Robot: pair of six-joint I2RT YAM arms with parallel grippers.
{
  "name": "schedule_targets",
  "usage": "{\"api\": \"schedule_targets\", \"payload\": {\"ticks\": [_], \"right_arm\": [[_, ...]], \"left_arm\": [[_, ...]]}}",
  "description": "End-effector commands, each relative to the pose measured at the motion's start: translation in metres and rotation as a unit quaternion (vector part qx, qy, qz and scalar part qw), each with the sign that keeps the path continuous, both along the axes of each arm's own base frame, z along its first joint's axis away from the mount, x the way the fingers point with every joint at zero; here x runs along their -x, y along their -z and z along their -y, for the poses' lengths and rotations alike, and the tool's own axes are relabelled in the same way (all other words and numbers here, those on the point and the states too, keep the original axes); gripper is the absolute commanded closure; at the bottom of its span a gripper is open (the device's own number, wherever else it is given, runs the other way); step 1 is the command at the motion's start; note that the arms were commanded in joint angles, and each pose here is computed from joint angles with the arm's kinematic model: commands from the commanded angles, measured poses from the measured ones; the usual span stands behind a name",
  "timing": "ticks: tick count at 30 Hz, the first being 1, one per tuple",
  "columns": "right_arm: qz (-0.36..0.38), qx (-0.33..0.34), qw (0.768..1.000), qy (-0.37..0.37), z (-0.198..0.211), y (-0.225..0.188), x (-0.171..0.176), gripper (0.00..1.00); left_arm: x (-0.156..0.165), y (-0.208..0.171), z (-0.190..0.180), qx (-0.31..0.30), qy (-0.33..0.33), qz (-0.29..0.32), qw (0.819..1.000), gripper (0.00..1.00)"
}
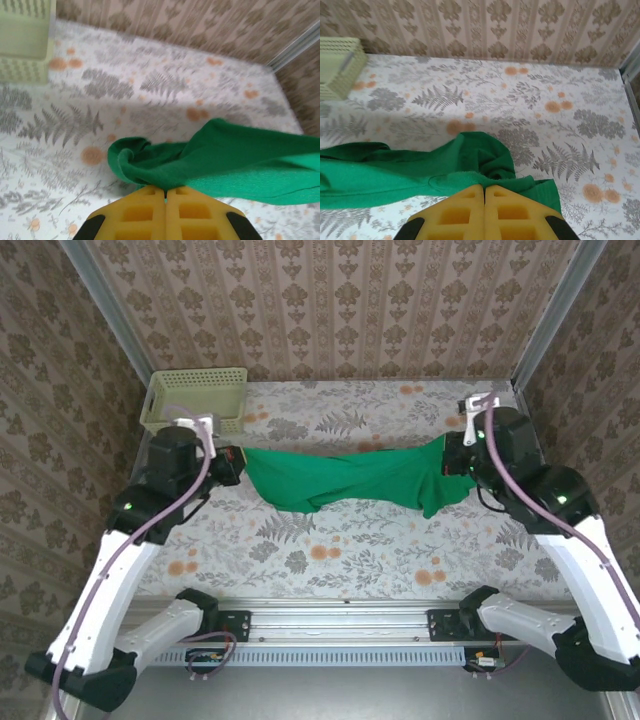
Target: Fold the inside-out t-shirt
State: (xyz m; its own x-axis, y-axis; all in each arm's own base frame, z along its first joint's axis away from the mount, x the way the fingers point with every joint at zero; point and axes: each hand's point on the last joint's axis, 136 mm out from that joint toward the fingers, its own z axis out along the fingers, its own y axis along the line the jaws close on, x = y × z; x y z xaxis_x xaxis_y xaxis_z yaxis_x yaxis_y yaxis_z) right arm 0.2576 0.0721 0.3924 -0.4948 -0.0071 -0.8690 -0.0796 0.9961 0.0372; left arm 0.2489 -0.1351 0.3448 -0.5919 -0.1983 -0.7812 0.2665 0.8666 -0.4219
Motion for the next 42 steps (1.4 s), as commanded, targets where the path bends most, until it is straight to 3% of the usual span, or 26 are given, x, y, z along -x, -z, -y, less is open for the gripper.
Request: {"api": "schedule_targets", "payload": {"ticks": [1,6,9,12,15,19,27,32,34,36,39,42], "right_arm": [[0.033,-0.016,0.999,-0.037,0.006,-0.041,0.035,1.0],[0.093,-0.041,0.994,-0.05,0.019,-0.099,0.067,1.0],[0.118,-0.04,0.991,-0.05,0.021,-0.121,0.067,1.0],[0.126,-0.025,0.991,-0.04,0.017,-0.129,0.048,1.0],[0.102,0.018,0.995,-0.008,0.01,-0.116,0.007,1.0],[0.041,0.097,0.994,0.026,-0.002,-0.075,-0.058,1.0],[-0.142,0.146,0.979,0.013,-0.034,0.092,-0.189,1.0],[-0.235,0.163,0.953,0.097,-0.006,0.17,-0.248,0.56],[-0.275,0.138,0.944,0.116,0.005,0.186,-0.246,0.51],[-0.286,0.139,0.942,0.113,0.006,0.194,-0.235,0.48],[-0.274,0.117,0.95,0.09,-0.005,0.202,-0.202,0.41],[-0.283,0.051,0.955,0.071,-0.014,0.215,-0.156,0.39]], "left_arm": [[0.04,-0.056,0.0,0.024,0.048,0.065,0.996,1.0],[0.083,-0.127,-0.008,0.075,0.082,0.171,0.979,1.0],[0.075,-0.13,-0.013,0.054,0.063,0.173,0.981,1.0],[0.047,-0.112,-0.013,0.021,0.028,0.144,0.989,1.0],[0.005,-0.078,-0.018,-0.039,-0.031,0.09,0.995,1.0],[-0.054,-0.014,-0.029,-0.127,-0.099,-0.003,0.987,1.0],[-0.148,0.139,-0.008,-0.131,-0.082,-0.189,0.97,1.0],[-0.199,0.203,-0.016,-0.174,-0.106,-0.274,0.94,0.67],[-0.197,0.215,-0.031,-0.219,-0.127,-0.317,0.914,0.51],[-0.186,0.213,-0.034,-0.256,-0.126,-0.321,0.903,0.44],[-0.149,0.204,-0.027,-0.266,-0.117,-0.293,0.911,0.35],[-0.096,0.205,-0.015,-0.242,-0.1,-0.284,0.922,0.32]]}}
